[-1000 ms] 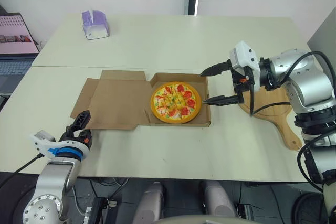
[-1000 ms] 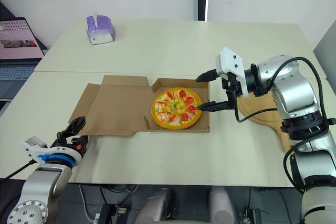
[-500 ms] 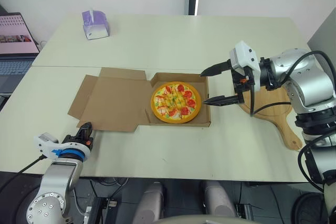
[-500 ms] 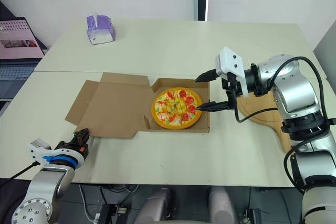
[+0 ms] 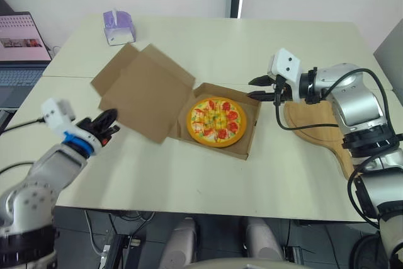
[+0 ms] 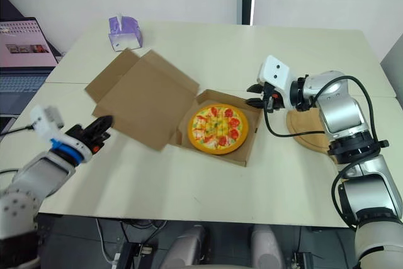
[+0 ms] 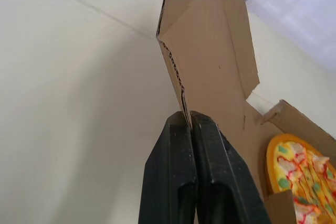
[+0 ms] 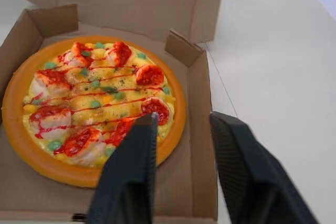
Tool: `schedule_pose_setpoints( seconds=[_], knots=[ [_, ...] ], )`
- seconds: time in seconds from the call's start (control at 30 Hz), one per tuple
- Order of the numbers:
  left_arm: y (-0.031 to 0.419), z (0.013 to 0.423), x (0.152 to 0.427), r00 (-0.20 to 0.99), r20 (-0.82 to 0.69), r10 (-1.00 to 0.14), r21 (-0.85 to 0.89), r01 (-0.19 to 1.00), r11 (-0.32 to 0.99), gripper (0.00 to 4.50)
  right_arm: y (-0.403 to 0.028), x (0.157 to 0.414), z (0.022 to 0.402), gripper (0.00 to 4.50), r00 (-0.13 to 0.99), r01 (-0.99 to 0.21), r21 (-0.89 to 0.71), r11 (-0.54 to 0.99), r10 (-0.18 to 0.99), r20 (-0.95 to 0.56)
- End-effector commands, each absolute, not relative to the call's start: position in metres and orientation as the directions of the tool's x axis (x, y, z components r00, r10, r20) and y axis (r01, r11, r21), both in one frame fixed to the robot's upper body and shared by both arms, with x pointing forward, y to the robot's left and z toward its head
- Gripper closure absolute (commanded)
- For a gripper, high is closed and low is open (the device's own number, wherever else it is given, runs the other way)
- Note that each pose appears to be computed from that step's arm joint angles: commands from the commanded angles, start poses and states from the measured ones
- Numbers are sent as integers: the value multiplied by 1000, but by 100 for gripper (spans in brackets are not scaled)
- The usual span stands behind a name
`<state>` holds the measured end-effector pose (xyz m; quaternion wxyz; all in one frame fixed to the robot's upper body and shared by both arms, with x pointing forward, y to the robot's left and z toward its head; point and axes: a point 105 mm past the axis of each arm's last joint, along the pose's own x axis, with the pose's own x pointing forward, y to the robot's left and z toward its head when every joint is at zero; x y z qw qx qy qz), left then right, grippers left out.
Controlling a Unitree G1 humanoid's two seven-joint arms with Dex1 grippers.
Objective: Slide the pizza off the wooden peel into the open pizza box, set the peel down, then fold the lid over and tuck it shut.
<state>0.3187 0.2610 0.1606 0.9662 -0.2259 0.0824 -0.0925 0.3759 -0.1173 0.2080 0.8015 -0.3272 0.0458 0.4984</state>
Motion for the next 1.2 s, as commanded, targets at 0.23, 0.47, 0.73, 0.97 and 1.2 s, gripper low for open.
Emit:
schedule_pose_setpoints(
  seconds=[0.23,0.47,0.73,0.97,1.2],
  knots=[
    [241,181,350,896,-127,-426,-276,380,883,450,-169,413,189,446,746,-615,-745,258,496,-445],
    [229,190,369,854,-115,-508,-216,477,852,450,-179,417,148,446,694,-685,-705,182,458,-556],
    [196,201,384,720,-118,-684,-80,680,729,450,-177,375,143,446,476,-836,-547,46,556,-681],
    [168,212,403,638,-80,-766,31,770,638,450,-185,320,129,446,312,-917,-397,-32,562,-766],
    [146,217,412,566,-53,-823,93,823,560,450,-178,289,123,446,255,-943,-333,-29,582,-772]
  ],
)
